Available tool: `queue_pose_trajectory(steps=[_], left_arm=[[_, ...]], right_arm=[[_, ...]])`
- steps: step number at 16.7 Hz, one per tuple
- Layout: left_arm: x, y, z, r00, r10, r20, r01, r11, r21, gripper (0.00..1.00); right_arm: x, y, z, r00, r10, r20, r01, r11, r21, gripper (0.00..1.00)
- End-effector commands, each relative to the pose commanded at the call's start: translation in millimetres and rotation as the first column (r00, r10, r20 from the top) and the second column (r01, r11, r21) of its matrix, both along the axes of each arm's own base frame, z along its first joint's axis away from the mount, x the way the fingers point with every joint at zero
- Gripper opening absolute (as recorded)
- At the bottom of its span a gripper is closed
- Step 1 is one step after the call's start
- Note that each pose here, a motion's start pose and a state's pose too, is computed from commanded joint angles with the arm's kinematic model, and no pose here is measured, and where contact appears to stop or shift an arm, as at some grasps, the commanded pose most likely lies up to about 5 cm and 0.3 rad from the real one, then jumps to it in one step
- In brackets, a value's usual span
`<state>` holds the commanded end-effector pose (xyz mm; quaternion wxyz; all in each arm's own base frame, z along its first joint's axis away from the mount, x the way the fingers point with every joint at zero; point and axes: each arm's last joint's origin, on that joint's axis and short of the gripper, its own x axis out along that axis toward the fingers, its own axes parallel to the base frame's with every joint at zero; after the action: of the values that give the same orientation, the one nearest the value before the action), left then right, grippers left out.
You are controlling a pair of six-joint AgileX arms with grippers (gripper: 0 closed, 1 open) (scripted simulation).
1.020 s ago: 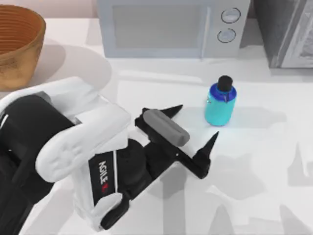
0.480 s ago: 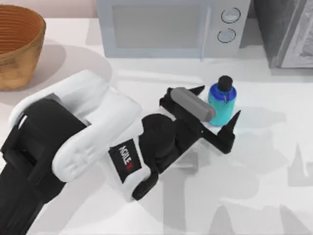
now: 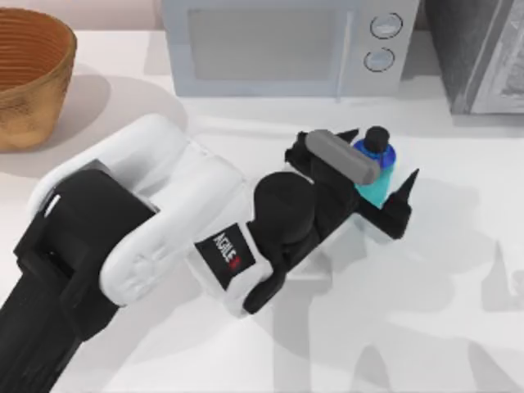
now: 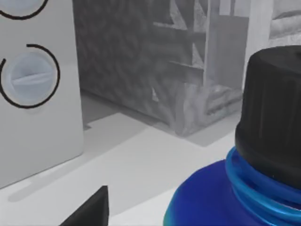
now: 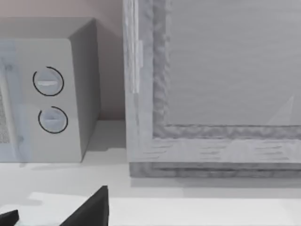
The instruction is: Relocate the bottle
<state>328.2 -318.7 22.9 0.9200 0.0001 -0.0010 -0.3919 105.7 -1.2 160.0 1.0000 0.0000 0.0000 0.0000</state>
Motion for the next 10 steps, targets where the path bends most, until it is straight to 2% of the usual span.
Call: queue_pose_trajectory(steps=[1, 10], left_arm=[[0.0, 0.0, 0.0, 1.000, 0.000, 0.000, 0.000, 1.000, 0.000, 1.00], [0.0, 0.0, 0.0, 1.000, 0.000, 0.000, 0.000, 1.000, 0.000, 0.32]], right_arm=[[0.0, 0.0, 0.0, 1.000, 0.000, 0.000, 0.000, 1.000, 0.000, 1.00], [0.0, 0.0, 0.0, 1.000, 0.000, 0.000, 0.000, 1.000, 0.000, 1.00]])
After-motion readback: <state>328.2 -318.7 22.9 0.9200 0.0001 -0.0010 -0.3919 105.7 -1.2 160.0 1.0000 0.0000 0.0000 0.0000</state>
